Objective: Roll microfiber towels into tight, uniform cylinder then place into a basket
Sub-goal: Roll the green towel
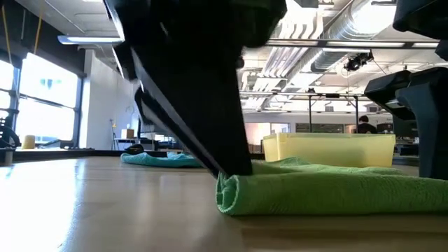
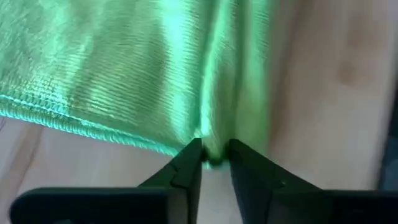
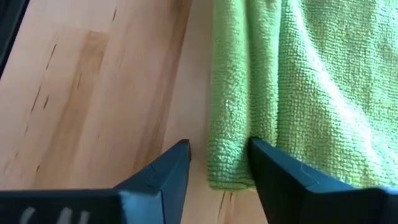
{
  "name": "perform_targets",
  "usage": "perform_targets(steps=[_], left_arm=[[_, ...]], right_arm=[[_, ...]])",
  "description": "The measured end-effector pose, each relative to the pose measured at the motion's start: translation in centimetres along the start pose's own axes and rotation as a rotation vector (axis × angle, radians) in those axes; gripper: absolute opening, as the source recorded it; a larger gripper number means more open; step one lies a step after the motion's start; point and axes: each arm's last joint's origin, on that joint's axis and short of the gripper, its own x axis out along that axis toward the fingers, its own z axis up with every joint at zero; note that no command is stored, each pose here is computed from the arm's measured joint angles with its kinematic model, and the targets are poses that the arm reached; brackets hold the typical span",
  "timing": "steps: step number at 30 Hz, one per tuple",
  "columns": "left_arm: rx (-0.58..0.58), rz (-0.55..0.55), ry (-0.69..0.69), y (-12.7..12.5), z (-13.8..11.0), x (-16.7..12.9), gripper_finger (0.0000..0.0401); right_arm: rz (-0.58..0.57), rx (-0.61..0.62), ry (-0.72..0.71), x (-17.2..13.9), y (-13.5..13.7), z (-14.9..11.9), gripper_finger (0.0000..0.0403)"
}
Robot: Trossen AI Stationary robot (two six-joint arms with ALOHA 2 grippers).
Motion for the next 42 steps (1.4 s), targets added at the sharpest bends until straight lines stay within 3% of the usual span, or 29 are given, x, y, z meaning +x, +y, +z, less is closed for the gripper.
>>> perform_targets(steps=[5,12,15,20,26,35,42], left_arm=[[0.116,-0.103,0.012,-0.7,0.5,-2.1,0.0101],[0.346,-0.154,-0.050,-2.7,-0.6,-2.8,0.0117],[0.431,-0.107,-0.132,-3.4,-1.1,-2.9,0.0125],[0.518,0.031,-0.261,-3.9,-1.2,-3.0,0.0144],[0.619,0.109,-0.276,-4.0,-1.9,-2.1,0.0163],[0.640,0.268,-0.252,-2.9,-2.6,0.6,0.0163],[0.550,0.184,-0.142,-2.0,-2.6,1.9,0.0159]], right_arm=[[-0.003,0.028,0.006,0.1,-0.1,-0.1,0.0107],[-0.010,0.102,0.010,0.1,-0.2,-0.1,0.0029],[-0.009,0.120,0.009,0.1,-0.2,-0.1,0.0007],[0.014,0.182,-0.002,-0.2,-0.2,0.1,0.0009],[0.080,0.306,0.014,-0.5,-0.9,0.9,0.0003],[0.152,0.337,0.014,-0.4,-1.4,1.6,0.0003],[0.168,0.337,0.012,-0.5,-1.3,1.7,0.0002]])
